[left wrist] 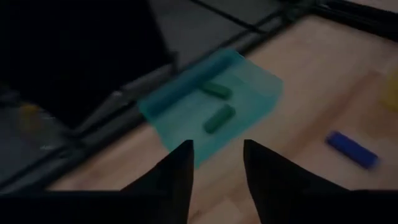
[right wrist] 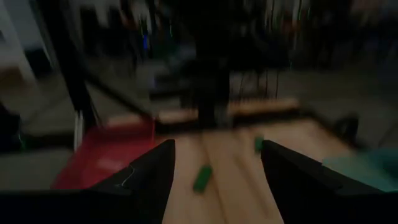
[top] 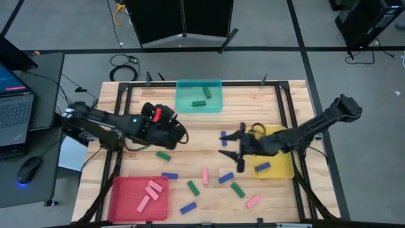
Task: Sort blocks
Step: Put the blue block into the yellow bin
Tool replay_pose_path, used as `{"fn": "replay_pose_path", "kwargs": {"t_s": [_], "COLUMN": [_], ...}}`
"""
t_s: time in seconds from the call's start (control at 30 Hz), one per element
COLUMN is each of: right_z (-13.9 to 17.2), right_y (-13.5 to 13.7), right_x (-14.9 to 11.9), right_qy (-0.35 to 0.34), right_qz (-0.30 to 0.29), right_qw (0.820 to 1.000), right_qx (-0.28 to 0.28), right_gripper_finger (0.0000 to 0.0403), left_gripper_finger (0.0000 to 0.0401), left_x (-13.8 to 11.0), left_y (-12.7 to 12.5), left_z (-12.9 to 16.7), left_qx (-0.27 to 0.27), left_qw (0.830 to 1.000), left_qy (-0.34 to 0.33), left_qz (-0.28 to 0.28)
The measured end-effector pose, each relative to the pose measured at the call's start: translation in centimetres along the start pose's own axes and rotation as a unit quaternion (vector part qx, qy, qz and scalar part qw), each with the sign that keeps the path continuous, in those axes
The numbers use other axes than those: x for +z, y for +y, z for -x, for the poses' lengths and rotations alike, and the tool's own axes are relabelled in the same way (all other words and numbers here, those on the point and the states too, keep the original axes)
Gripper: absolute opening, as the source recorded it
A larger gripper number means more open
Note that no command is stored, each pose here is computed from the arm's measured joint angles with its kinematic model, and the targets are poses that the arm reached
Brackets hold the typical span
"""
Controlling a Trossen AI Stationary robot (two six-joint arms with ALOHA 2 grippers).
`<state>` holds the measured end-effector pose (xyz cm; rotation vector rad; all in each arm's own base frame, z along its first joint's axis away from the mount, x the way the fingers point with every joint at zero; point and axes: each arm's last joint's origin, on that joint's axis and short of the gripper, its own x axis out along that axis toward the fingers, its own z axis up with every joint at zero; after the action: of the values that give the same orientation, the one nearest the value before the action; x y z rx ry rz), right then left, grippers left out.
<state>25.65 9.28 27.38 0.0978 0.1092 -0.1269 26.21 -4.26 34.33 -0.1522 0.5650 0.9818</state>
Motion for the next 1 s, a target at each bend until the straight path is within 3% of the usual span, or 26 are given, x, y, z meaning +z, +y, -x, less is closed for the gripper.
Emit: {"fn": "replay_pose_path", "kwargs": {"t_s": [0.17,0.3,0.43,0.53,0.63,0.73,1.0], "right_z": [-3.3,-5.1,-5.7,-5.0,-4.6,-4.8,-6.4], "right_y": [0.9,2.2,4.2,5.2,6.2,7.0,7.1], "right_x": [-1.2,-2.7,-4.7,-6.2,-6.9,-7.4,-10.6], "right_qy": [0.117,0.219,0.339,0.422,0.451,0.445,0.474], "right_qz": [-0.002,0.030,0.075,0.113,0.125,0.131,0.131], "right_qw": [0.993,0.975,0.937,0.897,0.879,0.879,0.865], "right_qx": [0.008,0.020,0.050,0.062,0.088,0.111,0.100], "right_gripper_finger": [0.0249,0.0249,0.0249,0.0249,0.0249,0.0249,0.0249], "left_gripper_finger": [0.0110,0.0095,0.0090,0.0090,0.0090,0.0090,0.0090], "left_x": [-2.6,-3.7,-3.8,-2.9,-2.0,-1.3,0.1], "left_y": [0.8,1.2,1.8,2.2,2.7,3.7,7.0], "left_z": [-2.1,-4.2,-5.9,-6.3,-6.3,-6.0,-4.7], "left_qx": [-0.105,-0.169,-0.203,-0.224,-0.254,-0.266,-0.281], "left_qw": [0.994,0.985,0.979,0.973,0.965,0.960,0.951], "left_qy": [-0.020,-0.041,-0.034,-0.043,-0.064,-0.081,-0.124], "left_qz": [0.005,0.013,0.011,0.013,0.009,0.005,0.031]}}
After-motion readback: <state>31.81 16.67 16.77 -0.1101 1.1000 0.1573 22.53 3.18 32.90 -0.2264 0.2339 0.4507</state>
